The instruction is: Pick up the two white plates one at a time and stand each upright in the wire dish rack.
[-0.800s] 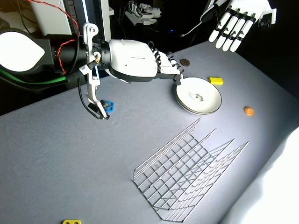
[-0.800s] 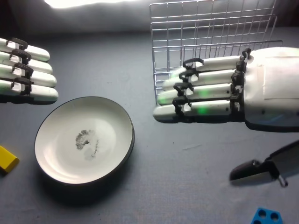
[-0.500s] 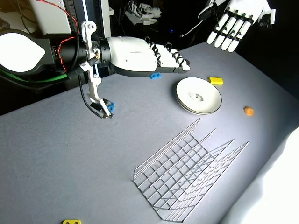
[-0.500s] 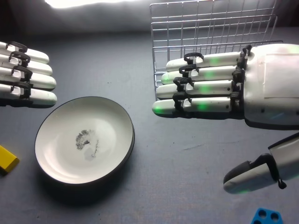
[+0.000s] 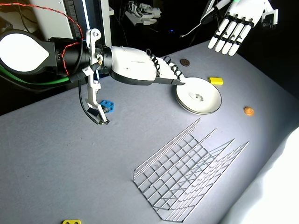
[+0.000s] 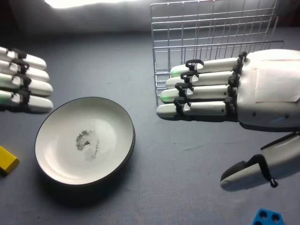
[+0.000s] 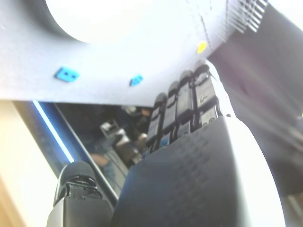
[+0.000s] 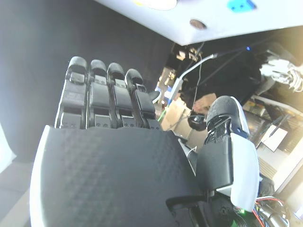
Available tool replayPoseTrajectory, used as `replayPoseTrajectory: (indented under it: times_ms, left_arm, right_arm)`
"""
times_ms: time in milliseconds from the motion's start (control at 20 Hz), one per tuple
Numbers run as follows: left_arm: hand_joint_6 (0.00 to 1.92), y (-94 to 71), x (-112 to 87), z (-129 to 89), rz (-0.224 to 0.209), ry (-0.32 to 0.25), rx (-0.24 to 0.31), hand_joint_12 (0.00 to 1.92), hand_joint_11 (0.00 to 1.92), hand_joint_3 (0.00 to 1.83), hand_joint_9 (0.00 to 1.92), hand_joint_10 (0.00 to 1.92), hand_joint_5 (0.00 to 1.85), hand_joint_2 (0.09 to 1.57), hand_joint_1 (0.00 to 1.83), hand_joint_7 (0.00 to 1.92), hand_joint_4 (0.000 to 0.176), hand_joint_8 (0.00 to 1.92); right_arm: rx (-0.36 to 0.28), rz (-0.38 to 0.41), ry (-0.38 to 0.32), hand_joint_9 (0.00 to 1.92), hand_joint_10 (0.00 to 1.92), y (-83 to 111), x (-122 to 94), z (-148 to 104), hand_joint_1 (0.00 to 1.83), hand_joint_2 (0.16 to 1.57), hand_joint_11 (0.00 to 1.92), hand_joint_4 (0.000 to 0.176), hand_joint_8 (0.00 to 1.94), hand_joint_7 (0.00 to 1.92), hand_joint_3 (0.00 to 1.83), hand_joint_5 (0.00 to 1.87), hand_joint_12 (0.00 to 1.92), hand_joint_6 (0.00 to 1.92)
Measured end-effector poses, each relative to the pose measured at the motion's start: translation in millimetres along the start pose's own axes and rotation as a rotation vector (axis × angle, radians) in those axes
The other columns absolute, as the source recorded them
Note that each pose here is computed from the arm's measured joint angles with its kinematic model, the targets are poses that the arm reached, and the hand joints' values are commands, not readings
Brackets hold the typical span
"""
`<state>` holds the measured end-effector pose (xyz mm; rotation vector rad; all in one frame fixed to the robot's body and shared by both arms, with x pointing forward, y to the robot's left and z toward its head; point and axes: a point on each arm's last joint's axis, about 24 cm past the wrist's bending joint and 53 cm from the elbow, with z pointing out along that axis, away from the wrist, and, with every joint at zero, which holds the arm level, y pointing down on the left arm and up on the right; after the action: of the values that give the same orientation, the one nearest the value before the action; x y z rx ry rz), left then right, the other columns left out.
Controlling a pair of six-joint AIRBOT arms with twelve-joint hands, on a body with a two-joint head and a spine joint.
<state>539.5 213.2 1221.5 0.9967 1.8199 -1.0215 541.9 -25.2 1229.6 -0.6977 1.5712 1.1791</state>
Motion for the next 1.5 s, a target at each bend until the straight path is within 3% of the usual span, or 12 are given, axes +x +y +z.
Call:
replayPoseTrajectory:
  times_ms: [150, 350, 400, 650, 750, 1050, 1500]
  left_arm:
    - [0.0, 1.8, 26.8, 11, -0.003, 0.082, 0.013, 0.0, 0.0, 0.01, 0.0, 0.0, 0.0, 1.01, 0.0, 0.0, 0.0, 0.0]
    - [0.0, 8.1, 25.2, 21, -0.021, 0.043, -0.005, 0.0, 0.0, 0.01, 0.0, 0.0, 0.0, 1.01, 0.0, 0.0, 0.0, 0.0]
    - [0.0, 6.3, 28.2, 25, -0.05, 0.04, 0.004, 0.0, 0.0, 0.01, 0.0, 0.0, 0.0, 1.01, 0.0, 0.0, 0.0, 0.0]
    - [0.0, 17.4, 69.0, 50, -0.099, 0.133, 0.003, 0.0, 0.0, 0.01, 0.0, 0.0, 0.0, 1.01, 0.0, 0.0, 0.0, 0.0]
    - [0.0, 17.8, 78.1, 54, -0.108, 0.145, 0.007, 0.0, 0.0, 0.01, 0.0, 0.0, 0.0, 1.02, 0.0, 0.0, 0.0, 0.0]
    - [0.0, 15.1, 101.4, 64, -0.076, 0.195, 0.022, 0.0, 0.0, 0.01, 0.0, 0.0, 0.0, 1.02, 0.0, 0.0, 0.0, 0.0]
    - [0.0, 51.3, 112.2, 69, -0.081, 0.21, -0.068, 0.0, 0.0, 0.0, 0.0, 0.0, 0.0, 1.02, 0.0, 0.0, 0.0, 0.0]
  right_arm:
    - [-0.016, -0.003, -0.001, 0.0, 0.0, -0.7, -1, 0, 0.0, 1.1, 0.0, 0.0, 0.0, 0.0, 0.01, 0.0, 0.0, 0.0]
    - [-0.021, -0.006, 0.016, 0.0, 0.0, -3.6, 1, -1, 0.0, 1.1, 0.0, 0.0, 0.0, 0.0, 0.01, 0.0, 0.0, 0.0]
    - [-0.014, -0.002, 0.019, 0.0, 0.0, -4.6, 2, -1, 0.0, 1.1, 0.01, 0.0, 0.0, 0.0, 0.01, 0.0, 0.0, 0.0]
    - [0.063, 0.022, 0.041, 0.0, 0.0, -21.1, 8, 4, 0.0, 1.09, 0.0, 0.0, 0.0, 0.0, 0.0, 0.0, 0.0, 0.0]
    - [0.07, 0.028, 0.04, 0.0, 0.0, -22.8, 8, 4, 0.0, 1.09, 0.0, 0.0, 0.0, 0.0, 0.0, 0.0, 0.0, 0.0]
    - [0.072, 0.033, 0.034, 0.0, 0.0, -23.1, 6, 4, 0.0, 1.1, 0.0, 0.0, 0.0, 0.0, 0.0, 0.0, 0.0, 0.0]
    - [0.108, 0.055, 0.028, 0.0, 0.0, -35.7, 4, 5, 0.0, 1.09, 0.0, 0.0, 0.0, 0.0, 0.0, 0.0, 0.0, 0.0]
